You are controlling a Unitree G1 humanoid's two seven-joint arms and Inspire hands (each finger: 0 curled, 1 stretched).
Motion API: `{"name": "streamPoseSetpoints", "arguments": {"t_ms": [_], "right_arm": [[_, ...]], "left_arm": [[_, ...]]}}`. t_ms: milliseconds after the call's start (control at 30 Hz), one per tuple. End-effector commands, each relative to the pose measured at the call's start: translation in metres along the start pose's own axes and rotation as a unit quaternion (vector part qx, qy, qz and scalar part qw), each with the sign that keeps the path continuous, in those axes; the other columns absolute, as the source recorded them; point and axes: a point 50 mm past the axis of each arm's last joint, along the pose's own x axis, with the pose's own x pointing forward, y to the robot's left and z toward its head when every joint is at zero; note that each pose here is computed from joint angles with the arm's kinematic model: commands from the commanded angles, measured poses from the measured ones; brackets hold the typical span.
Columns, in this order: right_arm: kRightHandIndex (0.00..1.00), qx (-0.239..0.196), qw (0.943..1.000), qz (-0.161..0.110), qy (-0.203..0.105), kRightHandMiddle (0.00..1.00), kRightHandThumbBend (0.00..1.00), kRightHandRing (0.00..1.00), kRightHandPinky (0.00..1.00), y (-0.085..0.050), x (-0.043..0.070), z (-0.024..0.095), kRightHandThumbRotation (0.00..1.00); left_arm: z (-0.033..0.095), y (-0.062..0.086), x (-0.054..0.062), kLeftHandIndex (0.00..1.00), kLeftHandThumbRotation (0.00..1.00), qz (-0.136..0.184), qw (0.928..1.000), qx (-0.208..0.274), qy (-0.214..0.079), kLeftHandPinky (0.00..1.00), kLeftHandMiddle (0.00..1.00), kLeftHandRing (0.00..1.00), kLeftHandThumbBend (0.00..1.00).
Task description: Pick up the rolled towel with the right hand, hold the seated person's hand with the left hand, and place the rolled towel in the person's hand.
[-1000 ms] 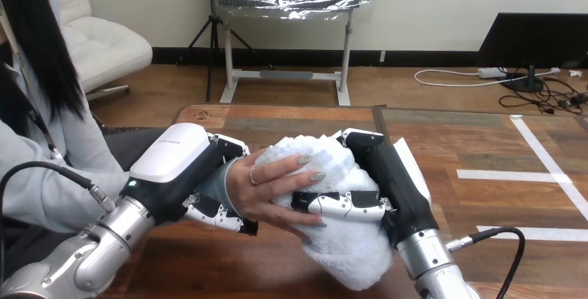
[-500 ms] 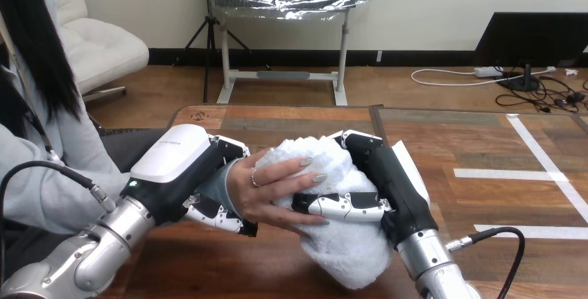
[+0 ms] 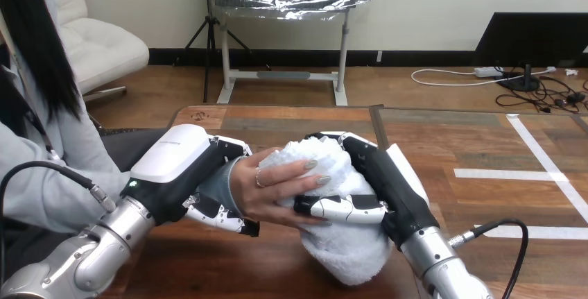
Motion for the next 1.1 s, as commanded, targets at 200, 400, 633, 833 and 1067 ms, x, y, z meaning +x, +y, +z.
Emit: {"name": "streamPoseSetpoints", "arguments": {"t_ms": [200,400,633,833,1067], "right_arm": [[1.0,-0.032,0.9975,0.011,-0.061,0.98,1.0,0.98,0.98,-0.011,0.025,0.034,0.72],[1.0,-0.038,0.9972,0.021,-0.061,0.99,1.0,0.99,0.99,-0.014,0.025,0.033,0.79],[1.0,-0.047,0.9965,0.035,-0.059,1.0,1.0,1.0,0.99,-0.017,0.024,0.031,0.84],[1.0,-0.062,0.9957,0.043,-0.053,1.0,1.0,1.0,0.99,-0.019,0.022,0.028,0.88],[1.0,-0.077,0.9947,0.044,-0.053,1.0,1.0,1.0,1.0,-0.021,0.02,0.027,0.91]], "left_arm": [[0.01,0.023,0.012,0.86,0.39,0.049,0.9983,0.016,-0.026,0.78,0.8,0.77,1.0],[0.01,0.023,0.01,0.95,0.45,0.044,0.9985,0.024,-0.023,0.86,0.89,0.87,1.0],[0.01,0.022,0.008,0.99,0.5,0.038,0.9987,0.026,-0.021,0.9,0.96,0.94,1.0],[0.009,0.021,0.006,1.0,0.57,0.037,0.9987,0.027,-0.021,0.91,0.99,0.98,1.0],[0.009,0.021,0.004,1.0,0.65,0.038,0.9986,0.03,-0.022,0.93,1.0,1.0,1.0]]}}
